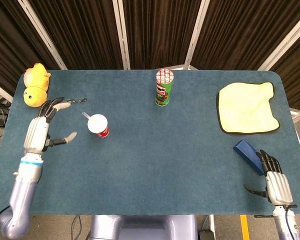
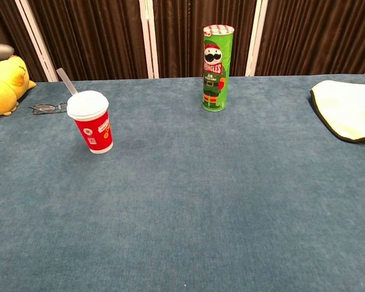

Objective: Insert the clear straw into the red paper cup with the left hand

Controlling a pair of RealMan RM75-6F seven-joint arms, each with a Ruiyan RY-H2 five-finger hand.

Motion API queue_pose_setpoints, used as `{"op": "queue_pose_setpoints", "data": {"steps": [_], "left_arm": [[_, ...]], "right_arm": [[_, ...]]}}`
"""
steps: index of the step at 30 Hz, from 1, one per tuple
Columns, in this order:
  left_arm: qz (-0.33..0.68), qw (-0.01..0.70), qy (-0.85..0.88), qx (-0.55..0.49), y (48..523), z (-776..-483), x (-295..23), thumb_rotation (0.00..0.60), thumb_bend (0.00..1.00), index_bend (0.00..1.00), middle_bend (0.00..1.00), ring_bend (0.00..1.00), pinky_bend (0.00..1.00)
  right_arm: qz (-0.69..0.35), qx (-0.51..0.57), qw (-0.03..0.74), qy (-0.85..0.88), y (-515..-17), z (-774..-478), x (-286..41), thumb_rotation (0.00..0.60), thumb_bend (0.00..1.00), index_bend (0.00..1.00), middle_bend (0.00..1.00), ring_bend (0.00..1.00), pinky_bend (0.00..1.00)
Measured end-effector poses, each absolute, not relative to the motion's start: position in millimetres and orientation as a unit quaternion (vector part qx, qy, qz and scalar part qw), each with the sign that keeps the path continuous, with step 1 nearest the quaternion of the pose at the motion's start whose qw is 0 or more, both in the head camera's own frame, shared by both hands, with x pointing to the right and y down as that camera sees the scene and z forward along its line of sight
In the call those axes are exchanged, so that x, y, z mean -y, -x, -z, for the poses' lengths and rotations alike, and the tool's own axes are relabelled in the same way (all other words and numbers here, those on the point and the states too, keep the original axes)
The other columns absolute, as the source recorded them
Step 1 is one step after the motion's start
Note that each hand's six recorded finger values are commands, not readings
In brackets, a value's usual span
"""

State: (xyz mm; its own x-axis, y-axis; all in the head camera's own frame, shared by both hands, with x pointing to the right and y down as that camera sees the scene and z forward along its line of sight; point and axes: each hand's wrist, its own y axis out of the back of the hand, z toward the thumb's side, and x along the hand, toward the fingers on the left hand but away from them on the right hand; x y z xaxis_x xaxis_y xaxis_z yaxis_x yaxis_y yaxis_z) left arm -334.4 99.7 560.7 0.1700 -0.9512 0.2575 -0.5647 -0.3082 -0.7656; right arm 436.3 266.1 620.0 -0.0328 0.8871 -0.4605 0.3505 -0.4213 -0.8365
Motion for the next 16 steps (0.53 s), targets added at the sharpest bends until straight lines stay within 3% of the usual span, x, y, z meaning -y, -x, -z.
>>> {"op": "queue_pose_setpoints", "data": {"steps": [8,13,16], "left_arm": [[0.482,0.388,0.657,-0.431,377.0,-560.6,-157.2,0.600,0.18,0.07,0.00,0.00,0.00],[0.562,0.381,0.632,-0.374,415.1,-567.9,-218.9,0.600,0.18,0.05,0.00,0.00,0.00],[0.577,0.381,0.623,-0.365,428.0,-567.8,-231.6,0.600,0.18,0.05,0.00,0.00,0.00]], "right_arm": [[-0.545,0.466,0.257,0.648,-437.2,-620.7,-266.2,0.600,0.07,0.00,0.00,0.00,0.00],[-0.541,0.459,0.279,0.647,-433.3,-617.6,-264.9,0.600,0.07,0.00,0.00,0.00,0.00],[-0.541,0.457,0.283,0.647,-432.3,-617.9,-265.1,0.600,0.07,0.00,0.00,0.00,0.00]]}}
